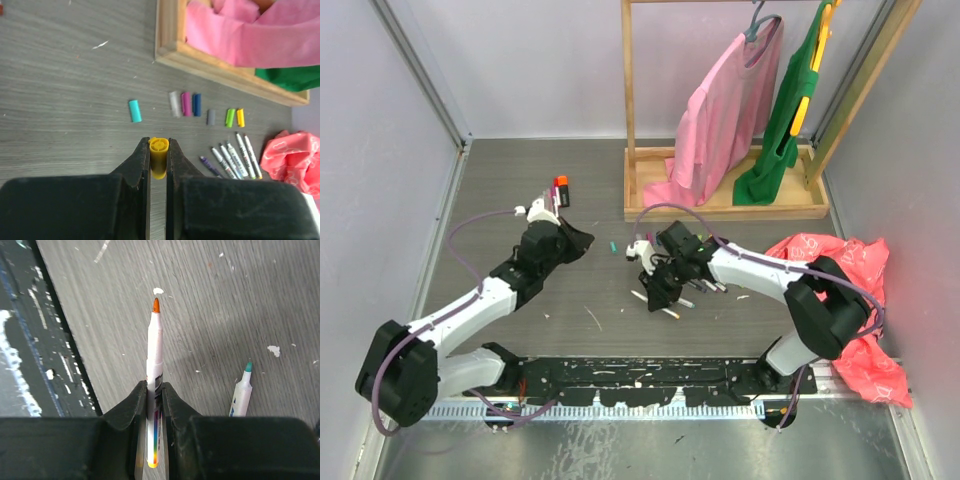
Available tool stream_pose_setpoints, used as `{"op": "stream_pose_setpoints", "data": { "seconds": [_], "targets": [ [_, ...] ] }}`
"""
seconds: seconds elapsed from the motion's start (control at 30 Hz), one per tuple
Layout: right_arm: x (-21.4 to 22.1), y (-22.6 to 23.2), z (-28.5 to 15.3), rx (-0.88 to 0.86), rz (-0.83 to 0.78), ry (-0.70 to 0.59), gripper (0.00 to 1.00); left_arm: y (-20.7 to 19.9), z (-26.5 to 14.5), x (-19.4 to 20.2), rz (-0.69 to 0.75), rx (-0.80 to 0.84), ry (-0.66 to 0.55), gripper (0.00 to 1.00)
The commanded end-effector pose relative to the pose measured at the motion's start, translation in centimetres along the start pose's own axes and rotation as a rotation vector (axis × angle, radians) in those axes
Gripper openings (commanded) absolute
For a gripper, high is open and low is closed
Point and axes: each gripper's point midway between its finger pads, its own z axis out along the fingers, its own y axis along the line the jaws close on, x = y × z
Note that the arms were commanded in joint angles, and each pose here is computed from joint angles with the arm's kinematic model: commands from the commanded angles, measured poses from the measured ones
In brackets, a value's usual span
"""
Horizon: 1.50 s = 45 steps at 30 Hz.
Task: Open the pen caps
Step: Place the pen at the center of the board.
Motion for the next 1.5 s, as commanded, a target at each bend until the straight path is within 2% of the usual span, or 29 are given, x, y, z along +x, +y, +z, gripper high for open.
{"op": "stream_pose_setpoints", "data": {
  "seconds": [0.0, 0.17, 0.4, 0.8, 1.47],
  "targets": [
    [-0.1, -2.0, 0.2, 0.136, -0.037, 0.068, 0.03, 0.4, 0.8, 1.0, -0.018, 0.006, 0.052, 0.0],
    [0.7, -3.0, 0.9, 0.195, -0.03, 0.123, 0.09, 1.8, 2.3, 2.6, -0.065, -0.052, 0.116, 0.0],
    [1.1, -3.5, 1.4, 0.223, -0.017, 0.158, 0.09, 4.1, 4.2, 4.6, -0.155, -0.149, 0.176, 0.0],
    [1.7, -4.1, 2.1, 0.264, -0.032, 0.207, 0.14, 5.6, 6.8, 6.5, -0.192, -0.262, 0.261, 0.0],
    [1.8, -4.4, 2.0, 0.28, -0.027, 0.227, 0.28, 6.2, 7.1, 6.7, -0.206, -0.295, 0.282, 0.16]
  ]
}}
